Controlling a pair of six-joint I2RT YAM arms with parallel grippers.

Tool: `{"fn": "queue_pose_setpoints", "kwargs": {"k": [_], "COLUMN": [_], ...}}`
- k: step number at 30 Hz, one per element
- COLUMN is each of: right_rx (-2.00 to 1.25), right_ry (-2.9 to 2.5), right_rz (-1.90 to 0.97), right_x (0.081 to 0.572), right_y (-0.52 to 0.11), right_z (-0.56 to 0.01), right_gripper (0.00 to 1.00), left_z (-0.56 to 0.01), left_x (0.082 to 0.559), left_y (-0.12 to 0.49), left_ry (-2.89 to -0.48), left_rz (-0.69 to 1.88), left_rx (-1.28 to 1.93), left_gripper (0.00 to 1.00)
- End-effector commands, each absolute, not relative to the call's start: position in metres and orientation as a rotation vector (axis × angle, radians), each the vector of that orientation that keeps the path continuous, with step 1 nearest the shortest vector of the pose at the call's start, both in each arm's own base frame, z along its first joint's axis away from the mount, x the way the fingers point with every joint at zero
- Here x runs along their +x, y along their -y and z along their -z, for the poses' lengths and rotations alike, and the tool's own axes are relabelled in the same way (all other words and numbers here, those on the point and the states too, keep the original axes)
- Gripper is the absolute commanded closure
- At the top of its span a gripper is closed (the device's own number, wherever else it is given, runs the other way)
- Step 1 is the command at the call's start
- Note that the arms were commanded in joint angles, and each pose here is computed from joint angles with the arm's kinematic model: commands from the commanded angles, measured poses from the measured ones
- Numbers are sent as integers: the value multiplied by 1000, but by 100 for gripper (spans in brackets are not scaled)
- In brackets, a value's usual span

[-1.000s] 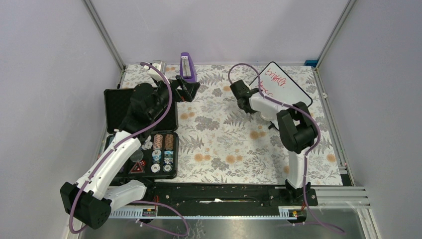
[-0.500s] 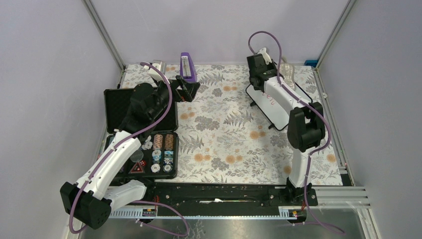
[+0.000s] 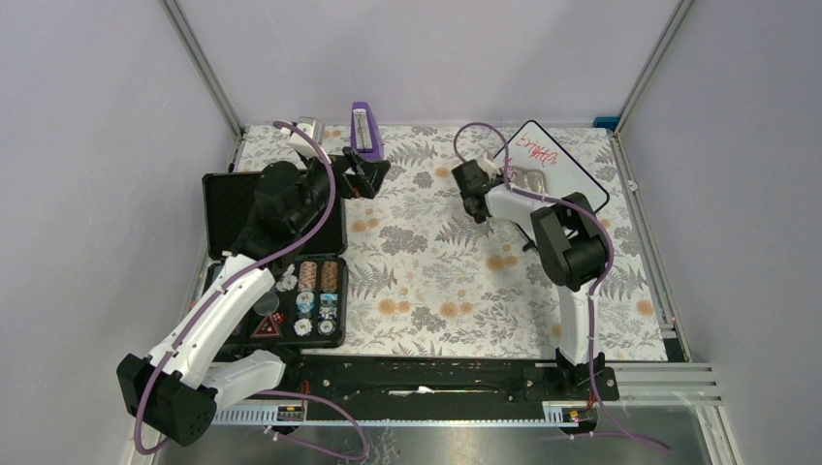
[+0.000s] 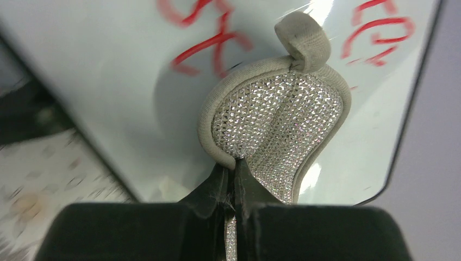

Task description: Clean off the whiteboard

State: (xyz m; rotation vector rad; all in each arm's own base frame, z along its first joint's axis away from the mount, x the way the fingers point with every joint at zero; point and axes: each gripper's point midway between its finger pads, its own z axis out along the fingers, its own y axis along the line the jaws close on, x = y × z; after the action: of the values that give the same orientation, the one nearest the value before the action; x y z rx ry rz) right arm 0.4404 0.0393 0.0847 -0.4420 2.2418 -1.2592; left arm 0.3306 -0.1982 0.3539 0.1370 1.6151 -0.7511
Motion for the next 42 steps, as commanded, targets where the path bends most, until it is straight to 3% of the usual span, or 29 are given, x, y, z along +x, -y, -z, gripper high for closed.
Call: {"fn": "queue_pose_setpoints", "kwargs": {"k": [1, 5, 10, 16, 22, 31, 42], "right_rx": [-471, -507, -431, -291, -203, -320, -473], "right_ry": [-2439, -2494, -2359, -2159, -2096, -2179, -2404], "right_rz": [1049, 847, 764, 907, 1164, 1243, 1080], "right_x": [402, 395, 419, 463, 504, 504, 422], "right_y": [-64, -100, -117, -85, -34, -33, -82], "right_z": [-21, -14, -85, -176, -196, -125, -20], "right_gripper": [100, 100, 100, 100, 99, 100, 100], "left_z": [-380, -379, -378, -380, -377, -378, -379], "left_x": [326, 327, 327, 327, 328, 328, 326], "left_y": [202, 201, 201, 201, 201, 201, 202], "left_ry": [-1534, -1537, -1539, -1536, -1542, -1542, -1539], "left_rz": [788, 780, 774, 773, 767, 768, 782], "left_rx": [150, 146, 148, 151, 147, 149, 151], "left_gripper": [1, 1, 1, 1, 1, 1, 1]}}
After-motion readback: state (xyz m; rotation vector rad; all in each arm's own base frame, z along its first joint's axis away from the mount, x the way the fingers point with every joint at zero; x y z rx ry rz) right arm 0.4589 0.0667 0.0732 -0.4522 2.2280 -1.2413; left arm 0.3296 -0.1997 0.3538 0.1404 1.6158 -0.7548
